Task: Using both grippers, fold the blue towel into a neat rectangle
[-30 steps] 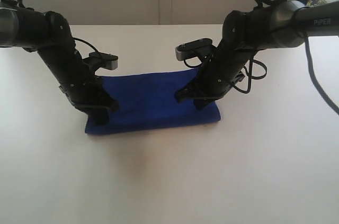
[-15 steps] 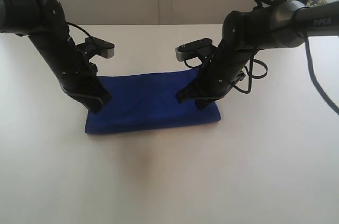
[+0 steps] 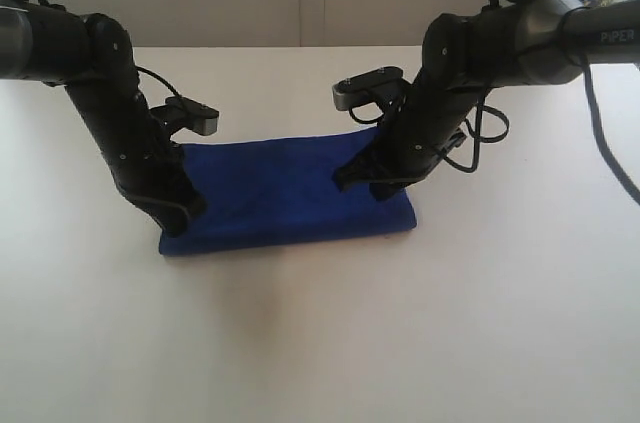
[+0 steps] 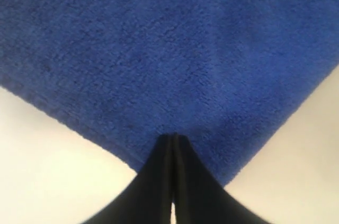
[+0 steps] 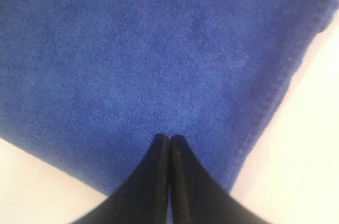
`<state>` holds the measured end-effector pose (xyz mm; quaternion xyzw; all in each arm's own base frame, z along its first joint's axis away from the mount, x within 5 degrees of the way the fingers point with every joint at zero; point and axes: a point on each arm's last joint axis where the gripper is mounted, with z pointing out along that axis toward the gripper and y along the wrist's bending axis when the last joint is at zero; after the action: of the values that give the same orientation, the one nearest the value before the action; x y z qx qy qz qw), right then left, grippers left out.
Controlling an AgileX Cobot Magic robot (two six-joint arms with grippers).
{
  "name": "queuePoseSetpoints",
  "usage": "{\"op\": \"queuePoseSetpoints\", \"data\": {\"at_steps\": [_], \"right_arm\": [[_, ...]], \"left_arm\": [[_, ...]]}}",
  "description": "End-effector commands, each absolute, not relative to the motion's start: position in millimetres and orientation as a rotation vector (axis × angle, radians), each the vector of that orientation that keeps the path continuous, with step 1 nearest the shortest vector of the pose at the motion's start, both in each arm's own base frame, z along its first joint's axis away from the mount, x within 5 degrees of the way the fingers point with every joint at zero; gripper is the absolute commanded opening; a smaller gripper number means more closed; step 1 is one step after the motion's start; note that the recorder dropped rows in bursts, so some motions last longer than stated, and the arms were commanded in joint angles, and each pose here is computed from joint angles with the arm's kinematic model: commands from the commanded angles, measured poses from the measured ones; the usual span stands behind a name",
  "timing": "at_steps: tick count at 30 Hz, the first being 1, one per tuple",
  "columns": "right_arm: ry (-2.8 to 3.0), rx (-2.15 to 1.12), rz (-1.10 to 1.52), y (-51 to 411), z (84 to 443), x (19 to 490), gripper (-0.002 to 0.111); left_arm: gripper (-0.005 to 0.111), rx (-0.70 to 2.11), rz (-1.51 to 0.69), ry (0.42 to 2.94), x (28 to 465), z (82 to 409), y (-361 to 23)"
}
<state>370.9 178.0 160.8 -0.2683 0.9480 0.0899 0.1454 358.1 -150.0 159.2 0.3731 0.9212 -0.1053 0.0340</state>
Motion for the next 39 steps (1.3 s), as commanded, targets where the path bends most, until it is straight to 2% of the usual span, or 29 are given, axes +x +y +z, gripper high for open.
{"op": "queuePoseSetpoints", "data": {"at_steps": [1, 13, 22, 32, 39], "right_arm": [[2.706, -0.741, 0.172, 168.2, 176.3, 373.3, 0.0], [2.834, -0.763, 0.121, 167.0, 129.2, 375.1, 0.0], [2.976, -0.666, 0.116, 163.4, 128.5, 365.5, 0.0], [2.904, -0.639, 0.13, 165.7, 131.1, 371.6, 0.0], [2.758, -0.591, 0.163, 167.1, 166.7, 375.8, 0.0]], "left_arm": [[0.0, 1.174, -0.329, 2.84, 355.8, 160.6, -150.7], [0.0, 1.184, -0.312, 2.837, 356.2, 160.4, -149.8], [0.0, 1.22, -0.227, 2.755, 363.3, 160.1, -148.0], [0.0, 1.198, -0.263, 2.772, 361.8, 160.3, -149.5], [0.0, 1.173, -0.286, 2.742, 359.0, 176.6, -150.2]]}}
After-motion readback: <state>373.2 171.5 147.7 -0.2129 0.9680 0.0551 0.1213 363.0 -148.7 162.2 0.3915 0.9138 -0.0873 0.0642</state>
